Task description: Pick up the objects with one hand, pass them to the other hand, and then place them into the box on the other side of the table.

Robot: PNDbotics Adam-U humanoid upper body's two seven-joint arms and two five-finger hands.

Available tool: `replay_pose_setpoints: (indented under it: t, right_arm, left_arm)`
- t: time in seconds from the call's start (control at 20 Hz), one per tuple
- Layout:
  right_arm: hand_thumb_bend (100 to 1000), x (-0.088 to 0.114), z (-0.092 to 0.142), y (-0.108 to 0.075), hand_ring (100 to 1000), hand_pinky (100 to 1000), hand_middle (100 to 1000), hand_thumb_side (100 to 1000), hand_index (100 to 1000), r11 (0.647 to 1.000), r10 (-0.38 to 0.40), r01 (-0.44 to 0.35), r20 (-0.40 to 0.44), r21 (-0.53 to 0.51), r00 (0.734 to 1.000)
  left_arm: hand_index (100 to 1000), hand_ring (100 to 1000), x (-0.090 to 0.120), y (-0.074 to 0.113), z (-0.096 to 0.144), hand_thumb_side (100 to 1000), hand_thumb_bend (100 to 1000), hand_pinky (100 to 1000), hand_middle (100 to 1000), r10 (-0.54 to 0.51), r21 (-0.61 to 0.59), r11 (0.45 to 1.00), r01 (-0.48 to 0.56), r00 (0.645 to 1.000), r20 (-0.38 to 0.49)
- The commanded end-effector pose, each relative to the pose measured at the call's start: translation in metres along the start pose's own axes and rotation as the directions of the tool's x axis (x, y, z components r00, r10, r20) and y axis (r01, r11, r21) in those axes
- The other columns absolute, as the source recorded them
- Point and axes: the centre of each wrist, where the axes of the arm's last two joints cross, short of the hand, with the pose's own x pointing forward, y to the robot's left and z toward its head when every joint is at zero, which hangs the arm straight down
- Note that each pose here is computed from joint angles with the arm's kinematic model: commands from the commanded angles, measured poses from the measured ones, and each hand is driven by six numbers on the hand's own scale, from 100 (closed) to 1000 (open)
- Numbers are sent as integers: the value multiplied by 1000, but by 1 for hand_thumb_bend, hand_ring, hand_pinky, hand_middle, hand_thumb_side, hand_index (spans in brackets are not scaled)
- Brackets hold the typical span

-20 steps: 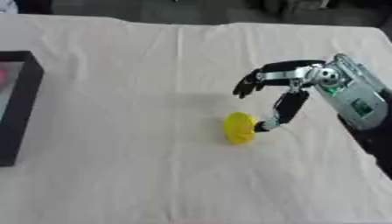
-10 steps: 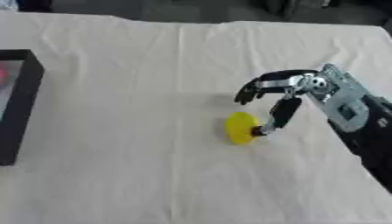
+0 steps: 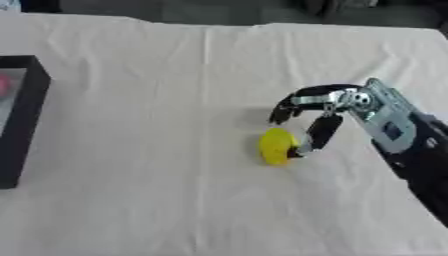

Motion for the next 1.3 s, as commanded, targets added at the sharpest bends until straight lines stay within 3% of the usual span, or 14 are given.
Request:
replay_pose_setpoints:
  t: [0.05, 0.2, 0.75, 1.3]
  right_arm:
    - [464, 4, 9, -8, 855, 887, 738, 100, 811, 999, 27, -27, 5, -24, 1000]
    - [484, 7, 9, -7, 849, 886, 726, 100, 792, 999, 34, -33, 11, -25, 999]
    - [389, 9, 8, 3, 806, 877, 624, 100, 719, 1000, 18, -17, 25, -20, 1000]
    - [331, 11, 8, 5, 727, 856, 479, 100, 563, 998, -15, 17, 30, -59, 999]
  left_arm:
    - [798, 721, 5, 12, 0, 625, 263, 674, 763, -11, 23, 1000, 11, 1000, 12]
    - [798, 722, 5, 11, 0, 627, 265, 674, 763, -11, 19, 1000, 10, 1000, 11]
    - [797, 723, 4, 9, 1, 632, 269, 674, 764, -9, 9, 1000, 9, 1000, 6]
    - [794, 722, 4, 9, 1, 633, 266, 673, 764, -9, 7, 1000, 9, 1000, 3]
